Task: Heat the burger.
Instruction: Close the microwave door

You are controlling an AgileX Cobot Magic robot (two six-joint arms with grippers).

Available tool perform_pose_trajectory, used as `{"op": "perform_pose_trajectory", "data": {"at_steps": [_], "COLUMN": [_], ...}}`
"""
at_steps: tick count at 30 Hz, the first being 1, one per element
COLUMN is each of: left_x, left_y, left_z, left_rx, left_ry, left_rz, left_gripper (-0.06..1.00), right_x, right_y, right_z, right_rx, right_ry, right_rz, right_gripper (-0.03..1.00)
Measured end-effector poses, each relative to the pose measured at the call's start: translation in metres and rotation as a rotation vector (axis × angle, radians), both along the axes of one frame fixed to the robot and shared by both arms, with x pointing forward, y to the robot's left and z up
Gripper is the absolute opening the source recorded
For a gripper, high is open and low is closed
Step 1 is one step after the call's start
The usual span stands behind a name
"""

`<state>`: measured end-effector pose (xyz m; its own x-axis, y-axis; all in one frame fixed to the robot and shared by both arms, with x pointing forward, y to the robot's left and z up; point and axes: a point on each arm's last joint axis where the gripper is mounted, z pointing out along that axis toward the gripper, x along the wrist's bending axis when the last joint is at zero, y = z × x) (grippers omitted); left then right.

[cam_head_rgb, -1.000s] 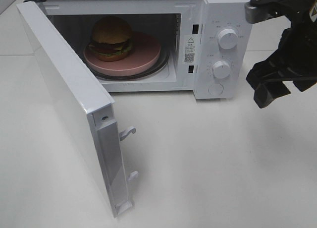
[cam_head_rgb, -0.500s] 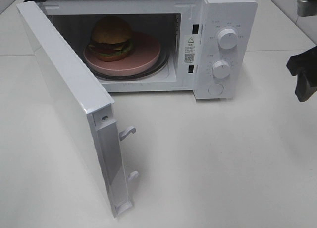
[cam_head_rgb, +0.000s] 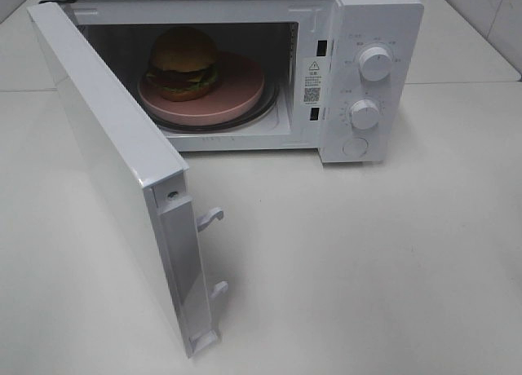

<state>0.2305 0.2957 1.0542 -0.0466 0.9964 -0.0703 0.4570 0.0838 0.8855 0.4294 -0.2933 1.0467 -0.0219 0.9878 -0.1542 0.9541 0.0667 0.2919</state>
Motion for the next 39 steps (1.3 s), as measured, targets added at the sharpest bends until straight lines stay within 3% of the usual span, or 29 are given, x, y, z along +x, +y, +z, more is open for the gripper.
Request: {"op": "perform_pose_trajectory", "data": {"at_steps": [11,16,18,21,25,34,39], "left_x": [0.0,0.0,0.0,0.0,0.0,0.0,0.0], "left_y": [0.0,0.0,0.0,0.0,0.0,0.0,0.0], "left_z": [0.0,0.0,0.0,0.0,0.0,0.0,0.0], "left_rx": [0.0,0.0,0.0,0.0,0.0,0.0,0.0], "left_ry": [0.0,0.0,0.0,0.0,0.0,0.0,0.0], "left_rz": [0.0,0.0,0.0,0.0,0.0,0.0,0.0], "left_gripper": [0.99,0.99,0.99,0.99,0.99,0.99,0.99], "right_x": [-0.087,-0.121,-0.143,-0.148,-0.169,-0.194,-0.195], "right_y": [-0.008,-0.006,-0.004,-0.005,-0.007,-0.01,-0.01], "right_z": [-0.001,-0.001,0.003,0.005,0.008,0.002,0.002], "right_rx": [0.039,0.141,0.201,0.207,0.222,0.232,0.232], "right_ry": [-0.225,-0.366,-0.489,-0.523,-0.653,-0.777,-0.78], "right_rz": [0.001,-0.003,0.006,0.009,0.02,0.032,0.033], "right_gripper": [0.75,0.74,0.73,0.73,0.72,0.72,0.72]}}
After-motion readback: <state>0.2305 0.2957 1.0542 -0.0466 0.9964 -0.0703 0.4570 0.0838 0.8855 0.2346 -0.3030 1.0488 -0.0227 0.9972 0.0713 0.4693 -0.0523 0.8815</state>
